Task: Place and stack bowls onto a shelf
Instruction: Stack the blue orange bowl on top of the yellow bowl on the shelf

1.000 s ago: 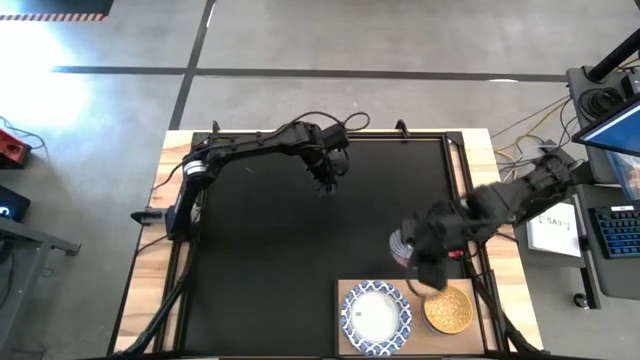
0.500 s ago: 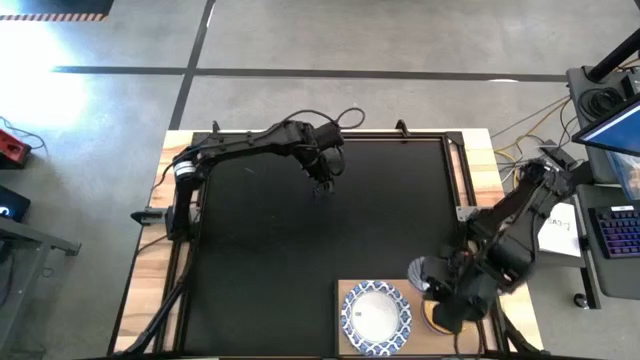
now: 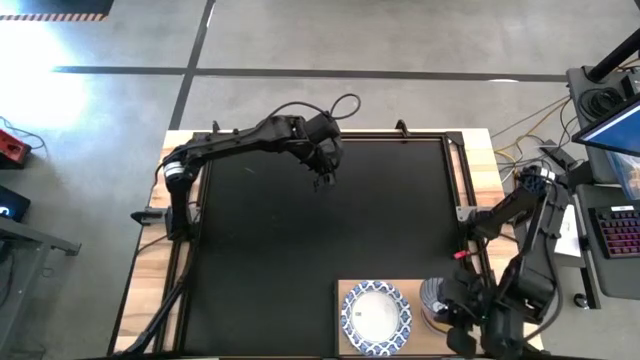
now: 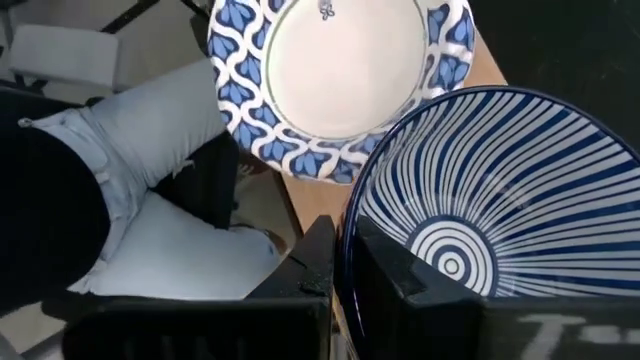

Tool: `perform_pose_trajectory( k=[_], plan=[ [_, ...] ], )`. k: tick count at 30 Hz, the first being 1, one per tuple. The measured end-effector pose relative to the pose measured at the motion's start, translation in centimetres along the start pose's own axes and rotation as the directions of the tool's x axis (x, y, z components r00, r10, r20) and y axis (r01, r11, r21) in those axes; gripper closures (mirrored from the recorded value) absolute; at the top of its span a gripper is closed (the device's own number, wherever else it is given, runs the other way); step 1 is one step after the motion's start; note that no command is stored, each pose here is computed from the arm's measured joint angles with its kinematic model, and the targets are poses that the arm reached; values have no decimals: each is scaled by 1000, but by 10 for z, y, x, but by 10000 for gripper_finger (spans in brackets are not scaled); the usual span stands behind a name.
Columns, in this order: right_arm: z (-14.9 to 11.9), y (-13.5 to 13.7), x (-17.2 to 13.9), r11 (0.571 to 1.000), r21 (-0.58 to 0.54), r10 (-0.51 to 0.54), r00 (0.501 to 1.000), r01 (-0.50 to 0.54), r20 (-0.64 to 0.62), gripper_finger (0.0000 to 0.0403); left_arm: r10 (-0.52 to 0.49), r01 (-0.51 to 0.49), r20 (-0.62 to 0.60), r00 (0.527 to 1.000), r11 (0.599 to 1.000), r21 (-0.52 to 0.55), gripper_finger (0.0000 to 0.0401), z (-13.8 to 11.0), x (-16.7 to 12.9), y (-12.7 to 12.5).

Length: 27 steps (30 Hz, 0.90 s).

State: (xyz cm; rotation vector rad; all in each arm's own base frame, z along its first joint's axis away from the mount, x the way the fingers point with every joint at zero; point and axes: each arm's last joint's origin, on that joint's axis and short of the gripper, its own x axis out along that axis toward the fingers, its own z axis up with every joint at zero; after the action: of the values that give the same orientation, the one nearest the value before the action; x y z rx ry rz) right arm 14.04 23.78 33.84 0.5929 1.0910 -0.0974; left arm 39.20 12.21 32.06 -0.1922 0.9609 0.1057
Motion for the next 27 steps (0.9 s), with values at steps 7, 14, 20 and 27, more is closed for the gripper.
perform_pose_trajectory(
  k=[7, 14, 20, 27],
  plan=[
    [-18, 4, 6, 1000, -7, -25, 999, 25, -20, 390, 8, -8, 21, 1000, 1000, -1, 177, 2, -2, 0],
    [-28, 8, 19, 997, -45, -67, 998, 66, -17, 390, 9, -9, 39, 999, 1000, -1, 177, 4, -3, 0],
    [-32, 7, 28, 990, -21, -142, 990, 141, -17, 384, 9, -9, 47, 999, 1000, -3, 177, 5, -4, 0],
    [-33, 7, 28, 991, 22, -129, 989, 131, -65, 339, 9, -9, 50, 999, 1000, -8, 177, 5, -4, 0]
  ],
)
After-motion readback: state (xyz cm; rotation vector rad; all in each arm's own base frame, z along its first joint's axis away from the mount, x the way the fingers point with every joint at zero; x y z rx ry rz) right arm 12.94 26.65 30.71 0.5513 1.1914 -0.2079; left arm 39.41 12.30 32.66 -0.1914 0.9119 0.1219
